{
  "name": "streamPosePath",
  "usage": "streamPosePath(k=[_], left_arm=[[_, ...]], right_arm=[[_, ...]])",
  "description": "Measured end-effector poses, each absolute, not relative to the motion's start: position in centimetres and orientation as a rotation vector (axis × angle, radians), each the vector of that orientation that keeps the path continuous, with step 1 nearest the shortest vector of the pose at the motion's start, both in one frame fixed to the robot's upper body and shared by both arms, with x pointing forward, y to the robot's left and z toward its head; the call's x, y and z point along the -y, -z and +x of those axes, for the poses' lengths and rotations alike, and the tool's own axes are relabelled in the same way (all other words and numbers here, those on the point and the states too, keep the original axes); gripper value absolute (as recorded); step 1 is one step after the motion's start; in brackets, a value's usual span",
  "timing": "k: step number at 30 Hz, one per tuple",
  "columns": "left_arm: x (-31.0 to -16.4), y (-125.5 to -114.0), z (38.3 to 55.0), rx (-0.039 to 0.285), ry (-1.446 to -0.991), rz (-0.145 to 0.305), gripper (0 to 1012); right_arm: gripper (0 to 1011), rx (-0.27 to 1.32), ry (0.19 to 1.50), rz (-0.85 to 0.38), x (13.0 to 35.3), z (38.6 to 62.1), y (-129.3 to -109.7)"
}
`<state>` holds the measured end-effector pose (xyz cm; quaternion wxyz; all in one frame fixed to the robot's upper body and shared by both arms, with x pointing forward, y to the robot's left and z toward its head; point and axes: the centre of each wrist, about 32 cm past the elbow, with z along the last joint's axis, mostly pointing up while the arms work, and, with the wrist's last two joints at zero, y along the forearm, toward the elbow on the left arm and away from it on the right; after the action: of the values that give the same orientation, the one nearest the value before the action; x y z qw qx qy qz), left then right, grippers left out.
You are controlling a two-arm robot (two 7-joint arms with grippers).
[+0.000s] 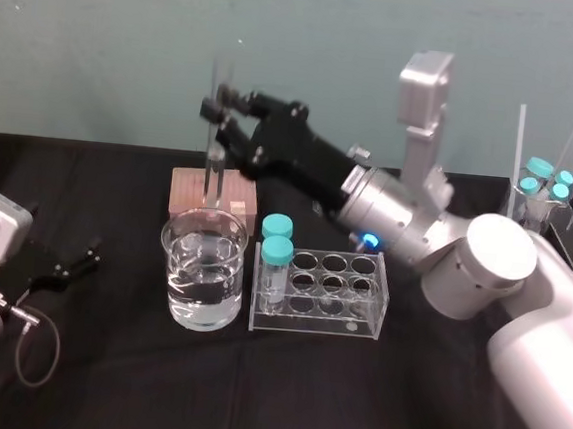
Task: Hold the test tube with one hand and immerse one end into the beaker, then return it to the test tube rack.
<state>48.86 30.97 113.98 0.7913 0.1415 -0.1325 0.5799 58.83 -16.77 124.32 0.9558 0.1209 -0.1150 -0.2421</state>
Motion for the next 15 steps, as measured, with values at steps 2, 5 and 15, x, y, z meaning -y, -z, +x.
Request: streamPosePath(k=[2, 5, 15], left_arm=[[-31.0, -114.0, 48.9, 0.285, -1.248, 0.304, 1000], [-31.0, -114.0, 48.9, 0.285, -1.248, 0.304, 1000], [-31.0, -114.0, 48.9, 0.285, -1.248, 0.304, 1000]], right_arm=[[225, 0.253, 0.497, 0.264, 17.0, 58.7, -125.0], [225, 0.301, 0.538, 0.295, 18.2, 58.5, -126.3], [225, 0.369, 0.770, 0.270, 23.0, 56.3, -126.8]])
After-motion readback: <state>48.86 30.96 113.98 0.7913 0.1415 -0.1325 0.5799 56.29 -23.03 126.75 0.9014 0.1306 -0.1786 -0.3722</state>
